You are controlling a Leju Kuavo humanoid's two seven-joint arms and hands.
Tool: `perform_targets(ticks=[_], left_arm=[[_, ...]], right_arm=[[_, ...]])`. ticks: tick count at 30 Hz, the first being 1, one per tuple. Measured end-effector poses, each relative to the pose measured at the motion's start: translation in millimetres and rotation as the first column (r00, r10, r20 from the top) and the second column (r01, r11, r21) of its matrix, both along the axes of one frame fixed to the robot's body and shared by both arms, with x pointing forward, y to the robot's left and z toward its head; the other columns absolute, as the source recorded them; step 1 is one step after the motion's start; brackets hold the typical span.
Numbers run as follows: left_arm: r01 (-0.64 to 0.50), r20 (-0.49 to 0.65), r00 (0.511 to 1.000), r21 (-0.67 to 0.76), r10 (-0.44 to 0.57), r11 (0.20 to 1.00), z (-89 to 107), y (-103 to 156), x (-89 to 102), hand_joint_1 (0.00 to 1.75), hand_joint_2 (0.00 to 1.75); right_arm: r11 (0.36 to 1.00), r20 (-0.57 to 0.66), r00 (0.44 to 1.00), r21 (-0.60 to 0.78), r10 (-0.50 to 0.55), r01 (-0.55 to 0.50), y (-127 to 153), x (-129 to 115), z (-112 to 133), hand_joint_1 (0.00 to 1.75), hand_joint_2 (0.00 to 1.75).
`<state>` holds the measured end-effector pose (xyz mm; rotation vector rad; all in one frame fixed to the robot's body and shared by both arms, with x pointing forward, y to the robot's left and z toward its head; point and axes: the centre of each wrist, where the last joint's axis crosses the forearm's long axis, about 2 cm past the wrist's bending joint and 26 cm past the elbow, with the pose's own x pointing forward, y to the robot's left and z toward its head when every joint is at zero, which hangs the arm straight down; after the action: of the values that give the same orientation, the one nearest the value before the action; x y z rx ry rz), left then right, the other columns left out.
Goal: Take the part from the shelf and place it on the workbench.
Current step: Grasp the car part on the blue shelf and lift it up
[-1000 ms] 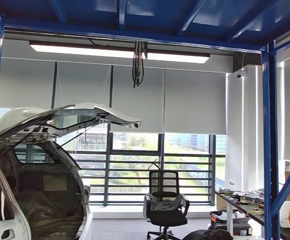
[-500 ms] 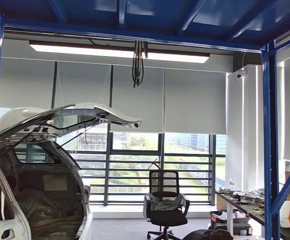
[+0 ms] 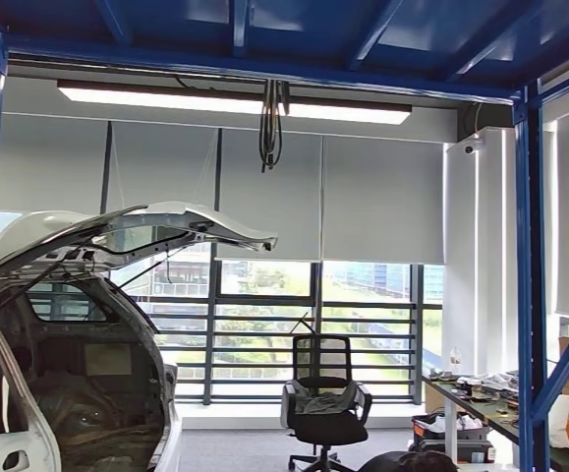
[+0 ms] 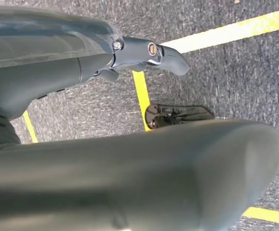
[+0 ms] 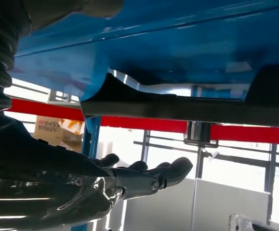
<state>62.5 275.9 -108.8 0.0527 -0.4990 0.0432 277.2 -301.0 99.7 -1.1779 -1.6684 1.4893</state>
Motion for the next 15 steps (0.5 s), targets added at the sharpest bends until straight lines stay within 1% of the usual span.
perform_targets(ticks=[7, 15], left_arm=[[0.018, 0.004, 1.000, 0.010, -0.018, 1.000, 0.2, 3.2, 1.7, 0.00, 0.00], [0.022, 0.005, 1.000, 0.013, -0.022, 1.000, 0.2, 4.4, 2.1, 0.00, 0.00]], right_arm=[[0.998, 0.034, 0.998, -0.022, -0.058, 0.059, -8.5, 2.9, -5.6, 0.00, 1.75], [0.993, 0.062, 0.993, -0.044, -0.103, 0.106, -18.4, 13.9, -1.6, 0.00, 1.75]])
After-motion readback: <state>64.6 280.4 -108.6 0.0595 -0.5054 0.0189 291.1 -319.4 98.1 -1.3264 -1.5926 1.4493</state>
